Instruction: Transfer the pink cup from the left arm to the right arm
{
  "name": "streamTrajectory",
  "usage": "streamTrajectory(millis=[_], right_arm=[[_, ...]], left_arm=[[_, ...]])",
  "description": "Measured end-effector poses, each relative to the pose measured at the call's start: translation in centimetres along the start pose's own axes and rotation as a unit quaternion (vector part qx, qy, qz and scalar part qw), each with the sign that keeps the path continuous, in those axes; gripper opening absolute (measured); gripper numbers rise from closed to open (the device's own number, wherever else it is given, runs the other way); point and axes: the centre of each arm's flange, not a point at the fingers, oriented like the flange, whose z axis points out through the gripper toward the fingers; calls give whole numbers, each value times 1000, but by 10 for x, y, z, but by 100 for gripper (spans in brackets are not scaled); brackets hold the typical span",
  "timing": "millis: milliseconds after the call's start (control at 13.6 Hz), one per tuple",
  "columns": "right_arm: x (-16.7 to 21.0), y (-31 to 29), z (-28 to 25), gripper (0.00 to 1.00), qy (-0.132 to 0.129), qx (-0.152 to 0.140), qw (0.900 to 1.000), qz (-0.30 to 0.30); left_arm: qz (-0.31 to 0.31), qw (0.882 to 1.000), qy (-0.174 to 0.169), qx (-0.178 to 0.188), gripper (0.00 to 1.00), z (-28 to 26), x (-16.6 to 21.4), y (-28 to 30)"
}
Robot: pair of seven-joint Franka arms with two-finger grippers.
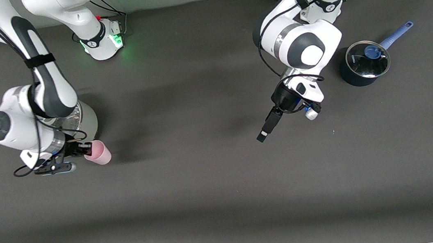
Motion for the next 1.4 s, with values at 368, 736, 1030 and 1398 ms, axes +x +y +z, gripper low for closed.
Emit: streamTrajectory(millis=[368, 736, 1030, 1398], right_arm=[[-4, 3, 43, 5, -8, -6, 1000, 5], [5, -7, -5, 45, -18, 9, 1000, 2], [-1, -37, -162, 91, -8, 41, 999, 19], [-21, -56, -301, 100, -25, 38, 998, 39]], left_arm=[[-26, 999, -15, -29, 100, 16, 17, 1], [-159, 979, -82, -97, 100, 31, 43, 29], [-201, 968, -124, -81, 100, 36, 56, 38], [-112, 970, -214, -2, 100, 37, 69, 18]])
